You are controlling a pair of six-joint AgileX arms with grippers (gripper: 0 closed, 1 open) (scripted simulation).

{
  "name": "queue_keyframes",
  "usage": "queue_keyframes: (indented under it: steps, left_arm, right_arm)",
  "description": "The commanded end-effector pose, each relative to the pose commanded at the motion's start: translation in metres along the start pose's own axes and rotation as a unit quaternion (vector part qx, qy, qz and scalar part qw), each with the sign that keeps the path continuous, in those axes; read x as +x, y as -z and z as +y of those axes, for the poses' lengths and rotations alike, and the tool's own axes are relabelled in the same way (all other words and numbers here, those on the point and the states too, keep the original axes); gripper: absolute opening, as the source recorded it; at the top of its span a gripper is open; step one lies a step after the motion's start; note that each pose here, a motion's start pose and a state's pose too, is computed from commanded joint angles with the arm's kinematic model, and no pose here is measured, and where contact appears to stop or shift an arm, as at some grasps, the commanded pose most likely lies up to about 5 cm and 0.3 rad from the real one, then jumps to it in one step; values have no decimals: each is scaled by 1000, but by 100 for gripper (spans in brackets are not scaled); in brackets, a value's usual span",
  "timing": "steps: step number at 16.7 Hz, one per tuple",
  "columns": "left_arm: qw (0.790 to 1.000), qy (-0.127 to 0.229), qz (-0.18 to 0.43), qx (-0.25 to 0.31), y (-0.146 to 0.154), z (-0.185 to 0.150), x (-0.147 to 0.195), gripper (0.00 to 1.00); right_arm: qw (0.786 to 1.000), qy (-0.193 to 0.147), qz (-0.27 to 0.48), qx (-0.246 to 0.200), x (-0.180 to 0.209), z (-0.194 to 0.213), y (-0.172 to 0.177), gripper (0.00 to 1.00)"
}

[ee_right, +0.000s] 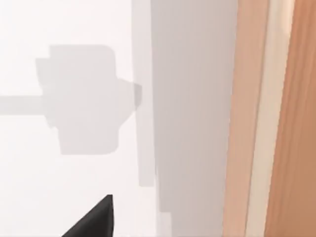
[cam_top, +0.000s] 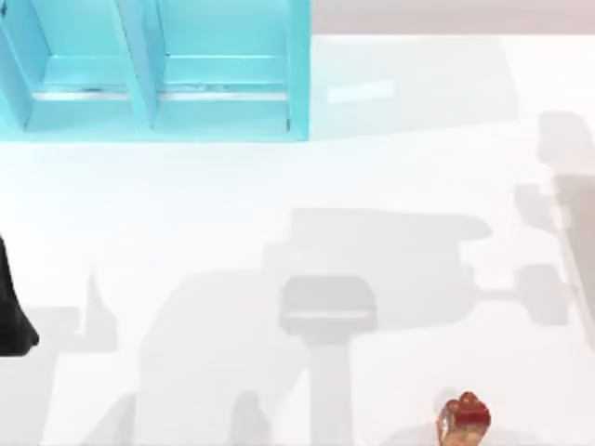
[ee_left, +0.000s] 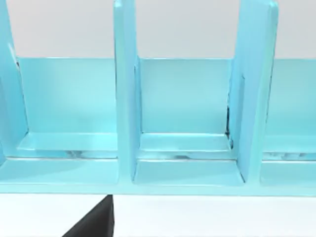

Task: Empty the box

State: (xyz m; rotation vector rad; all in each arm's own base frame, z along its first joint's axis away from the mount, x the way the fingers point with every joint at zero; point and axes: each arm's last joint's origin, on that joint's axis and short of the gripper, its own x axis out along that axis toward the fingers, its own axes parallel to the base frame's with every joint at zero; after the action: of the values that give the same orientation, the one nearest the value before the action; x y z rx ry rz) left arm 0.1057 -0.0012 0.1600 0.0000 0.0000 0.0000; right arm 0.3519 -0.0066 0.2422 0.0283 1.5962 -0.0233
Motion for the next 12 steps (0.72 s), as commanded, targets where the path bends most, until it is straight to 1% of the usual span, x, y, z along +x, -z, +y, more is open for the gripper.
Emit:
queue_keyframes:
  steps: [3, 6, 8, 12]
  left_arm:
    - [1000, 0, 0, 0, 0, 0, 0, 100]
    - [1000, 0, 0, 0, 0, 0, 0, 100]
    - [1000, 0, 0, 0, 0, 0, 0, 100]
    - [1000, 0, 0, 0, 0, 0, 0, 100]
  right_arm:
    - [1000, -2, -7, 0, -9, -84, -10, 100]
    - [1000, -2, -11, 0, -15, -139, -10, 100]
    - [1000, -2, -14, 1, -17, -155, -8, 100]
    - [1000, -1, -14, 1, -18, -157, -8, 100]
